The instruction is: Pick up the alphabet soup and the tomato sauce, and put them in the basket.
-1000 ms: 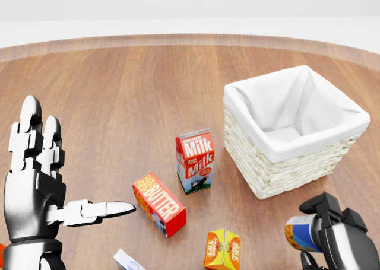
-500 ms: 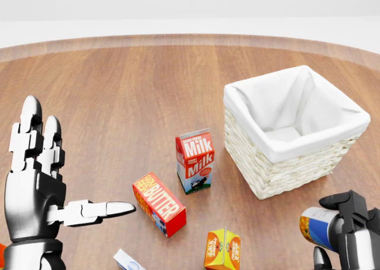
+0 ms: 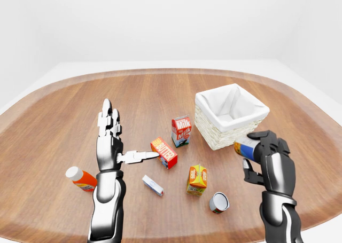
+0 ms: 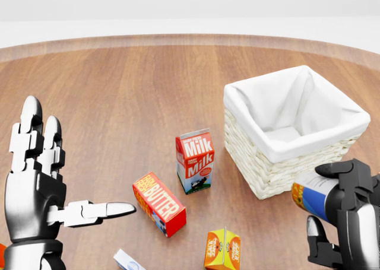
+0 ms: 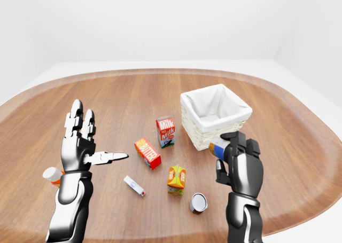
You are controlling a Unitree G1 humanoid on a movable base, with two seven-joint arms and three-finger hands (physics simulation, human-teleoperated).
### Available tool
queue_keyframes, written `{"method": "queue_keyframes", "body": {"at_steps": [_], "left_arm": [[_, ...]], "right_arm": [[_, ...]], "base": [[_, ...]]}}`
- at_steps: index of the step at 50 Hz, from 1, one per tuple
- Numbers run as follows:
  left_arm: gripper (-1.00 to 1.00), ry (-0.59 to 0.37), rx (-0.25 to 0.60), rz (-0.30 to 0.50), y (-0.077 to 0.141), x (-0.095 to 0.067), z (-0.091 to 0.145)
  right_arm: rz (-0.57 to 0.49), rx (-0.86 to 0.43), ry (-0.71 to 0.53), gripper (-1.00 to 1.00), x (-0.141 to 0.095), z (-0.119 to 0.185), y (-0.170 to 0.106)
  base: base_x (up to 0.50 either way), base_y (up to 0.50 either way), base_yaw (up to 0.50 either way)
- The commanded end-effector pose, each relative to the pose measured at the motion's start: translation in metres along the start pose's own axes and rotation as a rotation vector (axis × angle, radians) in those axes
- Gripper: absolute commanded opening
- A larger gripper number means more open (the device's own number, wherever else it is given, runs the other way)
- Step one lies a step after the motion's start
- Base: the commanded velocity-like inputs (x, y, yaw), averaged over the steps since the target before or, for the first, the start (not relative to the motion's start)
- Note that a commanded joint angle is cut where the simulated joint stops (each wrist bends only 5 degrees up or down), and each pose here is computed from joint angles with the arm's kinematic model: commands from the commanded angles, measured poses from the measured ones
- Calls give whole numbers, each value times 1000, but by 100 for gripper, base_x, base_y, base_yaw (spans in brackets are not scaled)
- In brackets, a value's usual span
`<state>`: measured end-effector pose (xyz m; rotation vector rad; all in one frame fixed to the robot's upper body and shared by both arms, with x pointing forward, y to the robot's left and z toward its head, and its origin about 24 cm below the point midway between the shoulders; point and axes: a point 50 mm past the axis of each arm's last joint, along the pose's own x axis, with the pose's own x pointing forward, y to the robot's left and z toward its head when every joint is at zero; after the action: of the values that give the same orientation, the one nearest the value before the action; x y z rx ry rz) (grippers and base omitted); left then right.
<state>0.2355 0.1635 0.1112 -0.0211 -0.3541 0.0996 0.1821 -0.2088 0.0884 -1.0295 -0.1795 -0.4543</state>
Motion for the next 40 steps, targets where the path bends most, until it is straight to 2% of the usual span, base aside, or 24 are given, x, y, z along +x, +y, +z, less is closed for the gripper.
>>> {"method": "queue_keyframes", "body": {"at_steps": [1,15,40], "left_arm": [[100,16,6,-12,1,-2,-3],[100,21,5,-9,1,-1,-4],[100,26,3,-5,1,1,-6]], "right_arm": [[-87,62,-118,-100,11,32,-10],[-132,178,-245,-100,35,64,-14],[-125,166,-238,-100,102,81,-4]], "base": [[0,0,0],[0,0,0],[0,0,0]]}}
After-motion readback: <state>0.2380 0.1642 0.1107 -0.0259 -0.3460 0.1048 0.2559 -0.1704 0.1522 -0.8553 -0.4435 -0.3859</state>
